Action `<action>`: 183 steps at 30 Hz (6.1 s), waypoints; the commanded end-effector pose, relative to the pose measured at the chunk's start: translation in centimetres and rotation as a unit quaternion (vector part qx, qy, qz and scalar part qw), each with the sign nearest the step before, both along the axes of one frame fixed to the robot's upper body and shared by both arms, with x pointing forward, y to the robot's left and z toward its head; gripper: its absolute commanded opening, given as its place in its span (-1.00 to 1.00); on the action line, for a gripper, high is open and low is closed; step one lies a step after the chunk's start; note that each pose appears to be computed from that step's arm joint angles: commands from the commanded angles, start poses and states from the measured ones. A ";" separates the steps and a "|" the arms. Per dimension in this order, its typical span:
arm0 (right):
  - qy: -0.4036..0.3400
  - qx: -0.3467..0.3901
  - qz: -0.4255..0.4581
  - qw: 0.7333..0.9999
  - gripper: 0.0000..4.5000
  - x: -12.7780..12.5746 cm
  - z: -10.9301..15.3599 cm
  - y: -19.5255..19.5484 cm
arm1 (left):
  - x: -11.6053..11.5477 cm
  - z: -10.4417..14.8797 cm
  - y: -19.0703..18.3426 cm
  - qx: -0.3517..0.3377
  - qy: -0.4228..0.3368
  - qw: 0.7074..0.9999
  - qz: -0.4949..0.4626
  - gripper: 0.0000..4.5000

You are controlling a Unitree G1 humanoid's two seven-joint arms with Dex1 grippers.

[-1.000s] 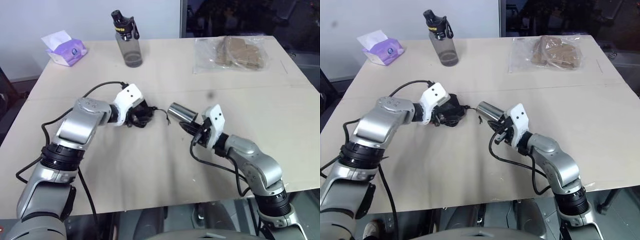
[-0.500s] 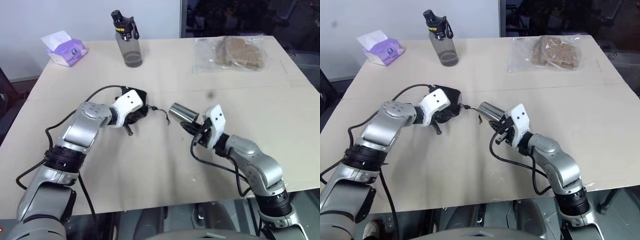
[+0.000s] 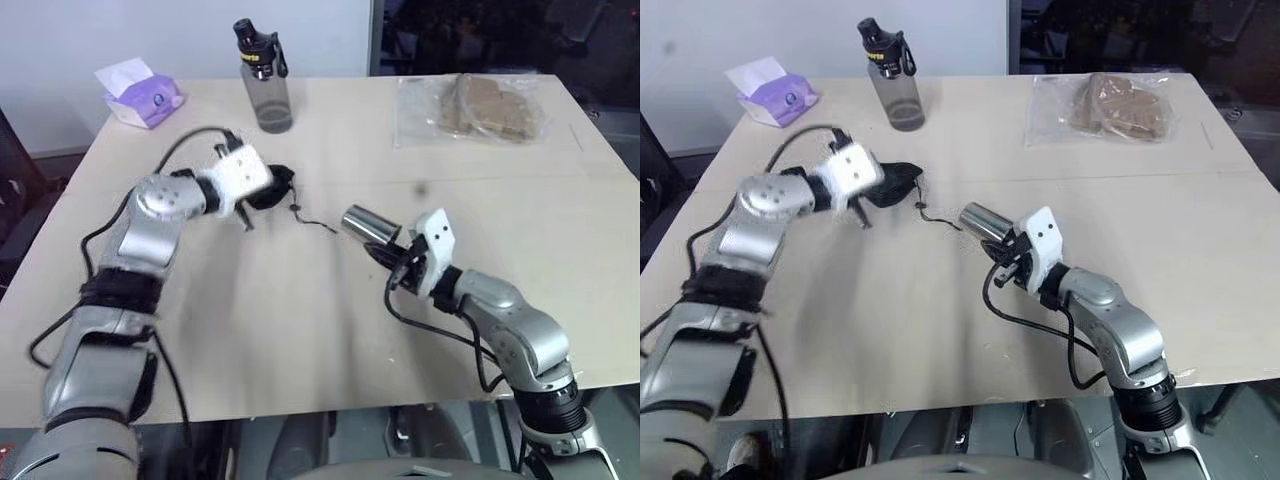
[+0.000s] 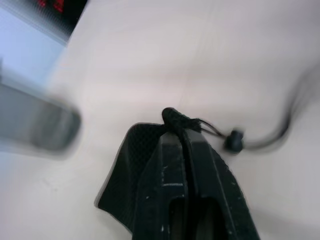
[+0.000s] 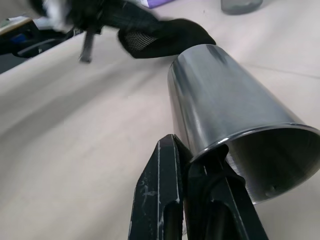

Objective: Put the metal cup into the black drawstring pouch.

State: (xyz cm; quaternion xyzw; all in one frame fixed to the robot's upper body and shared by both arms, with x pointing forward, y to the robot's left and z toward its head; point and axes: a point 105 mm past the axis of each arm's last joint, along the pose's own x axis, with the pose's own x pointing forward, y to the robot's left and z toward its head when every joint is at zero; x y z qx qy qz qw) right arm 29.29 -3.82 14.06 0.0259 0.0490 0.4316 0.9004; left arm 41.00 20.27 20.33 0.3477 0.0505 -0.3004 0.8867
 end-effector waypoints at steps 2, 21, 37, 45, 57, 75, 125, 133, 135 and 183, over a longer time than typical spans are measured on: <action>-0.038 0.013 0.006 0.999 -1.00 -0.2 1.9 -0.2 | -1.7 3.9 -4.2 0.026 -0.048 0.995 -0.087 -0.99; -0.052 0.085 0.043 0.994 -1.00 -2.5 4.1 -0.6 | -2.0 3.9 -7.1 -0.248 0.226 0.938 -0.084 -0.99; -0.023 0.132 0.035 0.990 -1.00 2.8 1.2 3.0 | -2.3 -1.7 -6.5 -0.231 0.264 0.935 -0.045 -0.99; -0.009 0.114 0.050 0.992 -1.00 2.6 -1.0 4.3 | -2.3 -1.5 -6.4 -0.250 0.267 0.930 -0.039 -0.99; -0.004 0.116 0.056 0.992 -1.00 3.4 -2.0 6.5 | -3.1 -0.9 -7.1 -0.264 0.279 0.922 -0.054 -0.99; -0.039 0.195 0.049 0.979 -1.00 5.8 1.8 7.6 | -5.6 -0.4 -8.7 -0.277 0.305 0.907 -0.084 -0.99; -0.177 -0.100 0.116 0.972 0.78 0.0 4.0 0.6 | -4.2 1.7 -8.3 -0.381 0.291 0.876 -0.054 -1.00; -0.140 -0.171 -0.028 0.975 0.98 5.3 -0.1 0.4 | -5.2 3.9 -7.5 -0.364 0.273 0.888 -0.073 -1.00; -0.135 -0.169 -0.051 0.975 0.98 6.8 -0.5 0.8 | -5.2 4.0 -7.3 -0.360 0.269 0.891 -0.070 -1.00; -0.242 -0.366 -0.153 0.886 -1.00 2.4 12.0 -7.1 | -6.4 1.8 -23.3 -0.234 0.183 0.877 -0.378 -0.82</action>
